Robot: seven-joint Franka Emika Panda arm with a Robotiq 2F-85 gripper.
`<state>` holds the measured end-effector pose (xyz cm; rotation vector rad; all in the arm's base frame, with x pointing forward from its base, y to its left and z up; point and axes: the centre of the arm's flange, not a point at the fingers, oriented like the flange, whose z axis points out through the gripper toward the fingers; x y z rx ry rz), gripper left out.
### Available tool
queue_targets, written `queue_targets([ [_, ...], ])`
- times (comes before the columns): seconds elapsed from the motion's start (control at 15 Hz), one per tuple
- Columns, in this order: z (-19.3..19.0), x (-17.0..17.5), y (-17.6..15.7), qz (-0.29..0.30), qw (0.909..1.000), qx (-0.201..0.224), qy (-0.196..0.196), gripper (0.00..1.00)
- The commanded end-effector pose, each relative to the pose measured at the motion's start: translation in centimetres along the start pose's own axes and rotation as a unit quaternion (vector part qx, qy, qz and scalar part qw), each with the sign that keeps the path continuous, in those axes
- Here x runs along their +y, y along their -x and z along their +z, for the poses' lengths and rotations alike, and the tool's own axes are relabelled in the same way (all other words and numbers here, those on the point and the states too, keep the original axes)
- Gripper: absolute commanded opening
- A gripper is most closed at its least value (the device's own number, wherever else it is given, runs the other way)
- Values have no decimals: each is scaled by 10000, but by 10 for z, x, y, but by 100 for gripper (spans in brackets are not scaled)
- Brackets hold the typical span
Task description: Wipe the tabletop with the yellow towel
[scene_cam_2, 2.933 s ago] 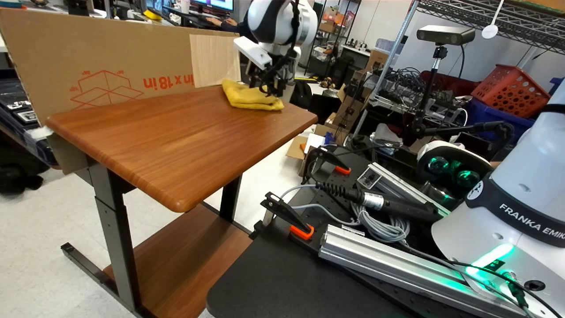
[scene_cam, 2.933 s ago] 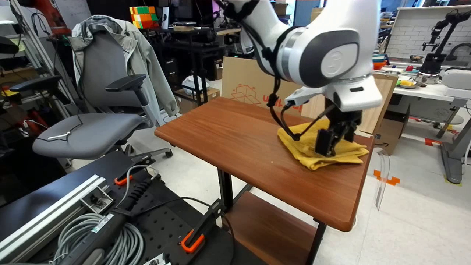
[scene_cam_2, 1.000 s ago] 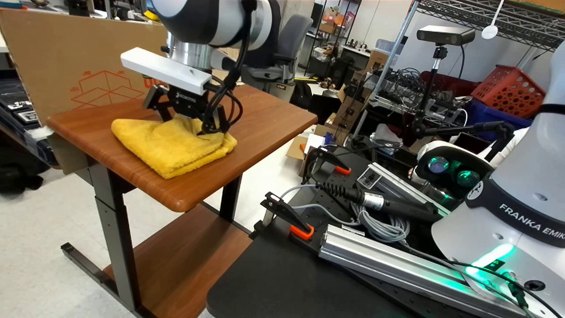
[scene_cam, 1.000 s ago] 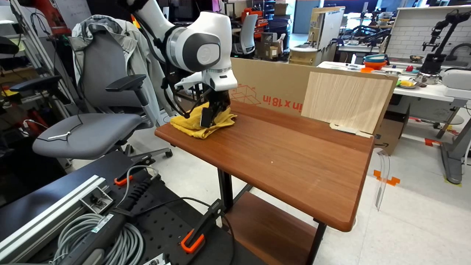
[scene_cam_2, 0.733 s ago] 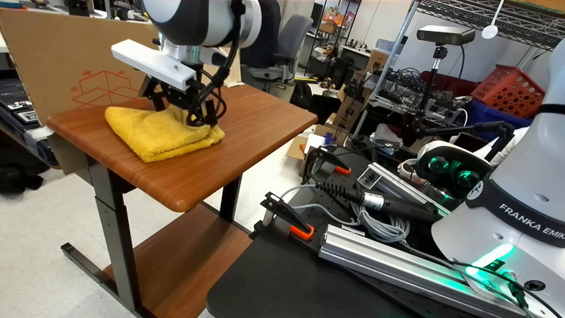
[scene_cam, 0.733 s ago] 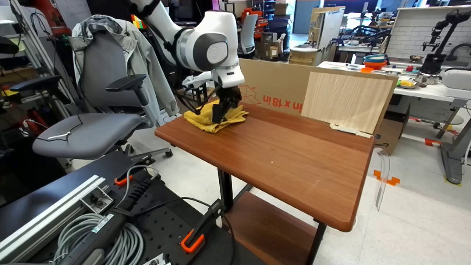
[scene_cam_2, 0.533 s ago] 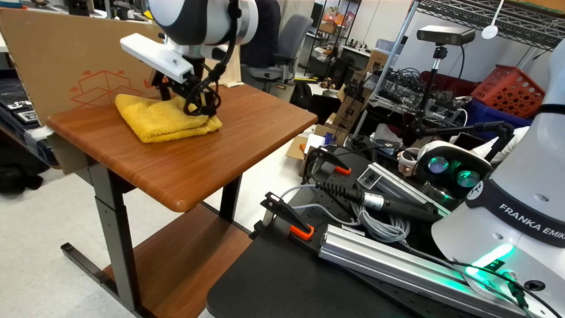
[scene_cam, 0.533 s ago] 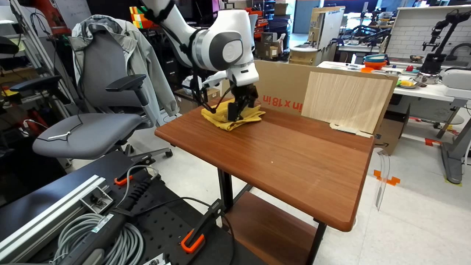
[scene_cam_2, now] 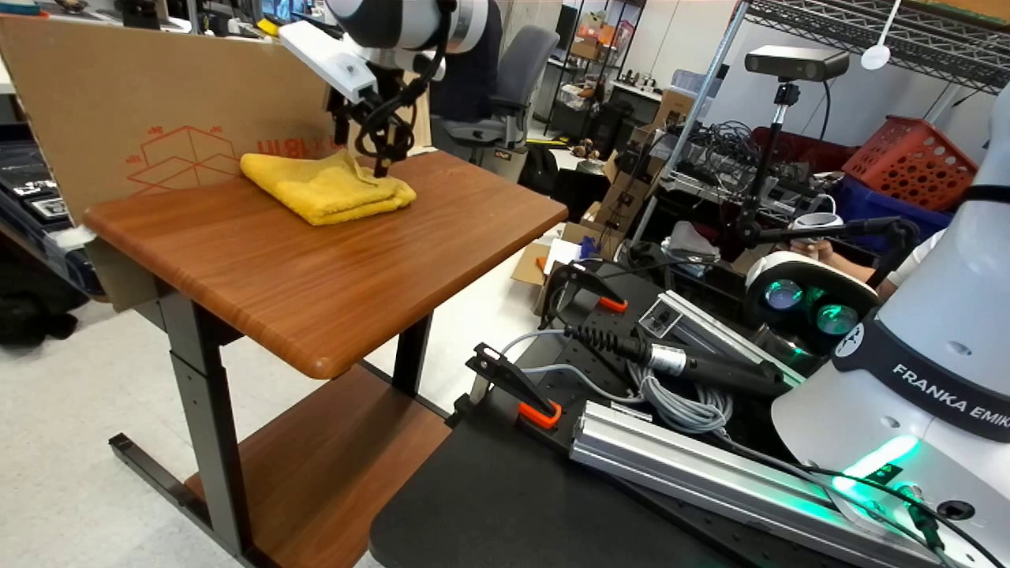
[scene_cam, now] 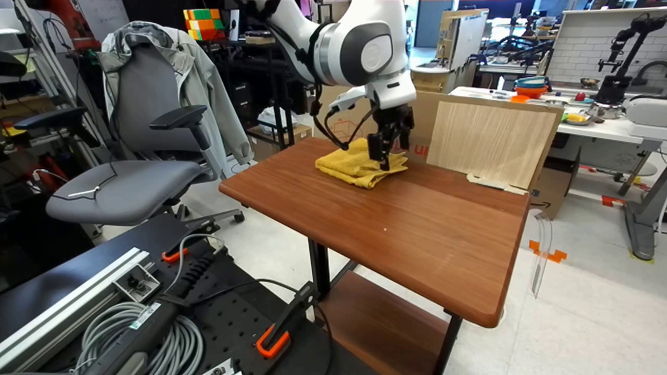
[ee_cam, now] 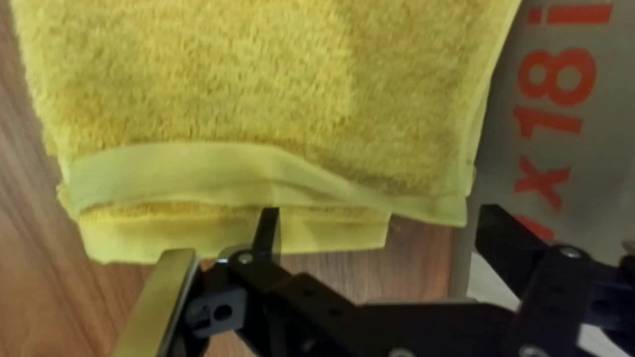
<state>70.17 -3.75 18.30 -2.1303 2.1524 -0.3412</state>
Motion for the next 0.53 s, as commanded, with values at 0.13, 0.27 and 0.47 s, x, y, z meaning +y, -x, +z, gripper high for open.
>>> queue_targets([
  [0.13,-68,54,-89,221,9994,-222,138,100],
  [0.27,-95,68,-115,98,9995,-290,49,100],
  [0.47,-82,53,-125,121,9999,-95,31,100],
])
